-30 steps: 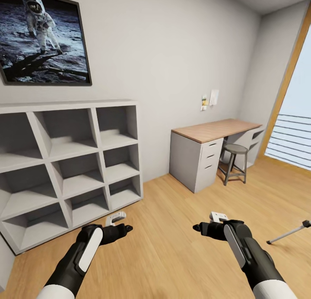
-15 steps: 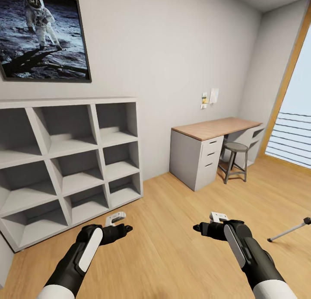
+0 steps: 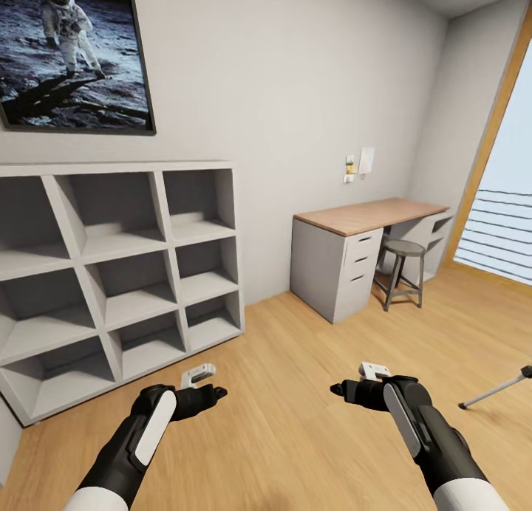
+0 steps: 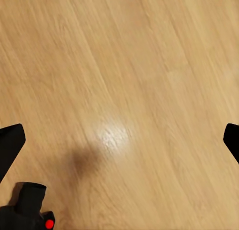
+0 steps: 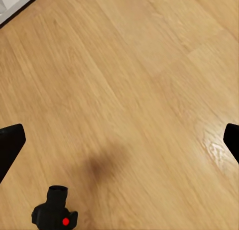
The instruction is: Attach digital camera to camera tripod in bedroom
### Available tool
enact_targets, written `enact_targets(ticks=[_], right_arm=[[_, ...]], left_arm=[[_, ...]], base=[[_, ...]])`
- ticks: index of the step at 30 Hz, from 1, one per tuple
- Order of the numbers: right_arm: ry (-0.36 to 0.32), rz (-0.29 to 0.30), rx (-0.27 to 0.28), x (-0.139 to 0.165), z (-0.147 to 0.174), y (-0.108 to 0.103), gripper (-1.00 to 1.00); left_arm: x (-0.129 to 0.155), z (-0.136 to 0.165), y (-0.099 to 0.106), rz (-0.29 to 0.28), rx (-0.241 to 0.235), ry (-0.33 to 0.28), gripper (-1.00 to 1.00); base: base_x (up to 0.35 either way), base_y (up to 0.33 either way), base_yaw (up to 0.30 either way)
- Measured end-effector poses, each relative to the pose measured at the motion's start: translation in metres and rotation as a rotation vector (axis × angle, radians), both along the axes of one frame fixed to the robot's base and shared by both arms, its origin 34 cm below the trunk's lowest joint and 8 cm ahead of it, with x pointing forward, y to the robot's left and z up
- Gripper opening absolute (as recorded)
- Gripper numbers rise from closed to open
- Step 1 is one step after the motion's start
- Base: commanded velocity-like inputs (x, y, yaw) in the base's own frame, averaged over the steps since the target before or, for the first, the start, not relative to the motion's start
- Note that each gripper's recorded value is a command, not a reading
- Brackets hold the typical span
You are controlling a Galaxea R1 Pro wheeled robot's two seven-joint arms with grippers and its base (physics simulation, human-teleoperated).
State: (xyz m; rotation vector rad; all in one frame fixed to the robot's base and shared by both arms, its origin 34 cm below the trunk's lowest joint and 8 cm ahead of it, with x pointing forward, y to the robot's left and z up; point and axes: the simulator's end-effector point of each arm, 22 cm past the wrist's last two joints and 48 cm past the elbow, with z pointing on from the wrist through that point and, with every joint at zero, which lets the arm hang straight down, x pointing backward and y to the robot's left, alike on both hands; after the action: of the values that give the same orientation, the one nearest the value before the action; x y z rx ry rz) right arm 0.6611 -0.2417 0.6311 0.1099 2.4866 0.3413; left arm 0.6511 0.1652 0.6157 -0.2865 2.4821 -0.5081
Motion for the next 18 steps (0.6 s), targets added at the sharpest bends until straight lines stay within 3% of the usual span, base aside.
enact_targets(ticks=[18], right_arm=[[-0.001, 0.001, -0.004, -0.006, -0.037, 0.000, 1.00]], left_arm=[[-0.007, -0.037, -0.001, -0.001, 0.000, 0.000, 1.00]], base=[[0.000, 0.000, 0.000]])
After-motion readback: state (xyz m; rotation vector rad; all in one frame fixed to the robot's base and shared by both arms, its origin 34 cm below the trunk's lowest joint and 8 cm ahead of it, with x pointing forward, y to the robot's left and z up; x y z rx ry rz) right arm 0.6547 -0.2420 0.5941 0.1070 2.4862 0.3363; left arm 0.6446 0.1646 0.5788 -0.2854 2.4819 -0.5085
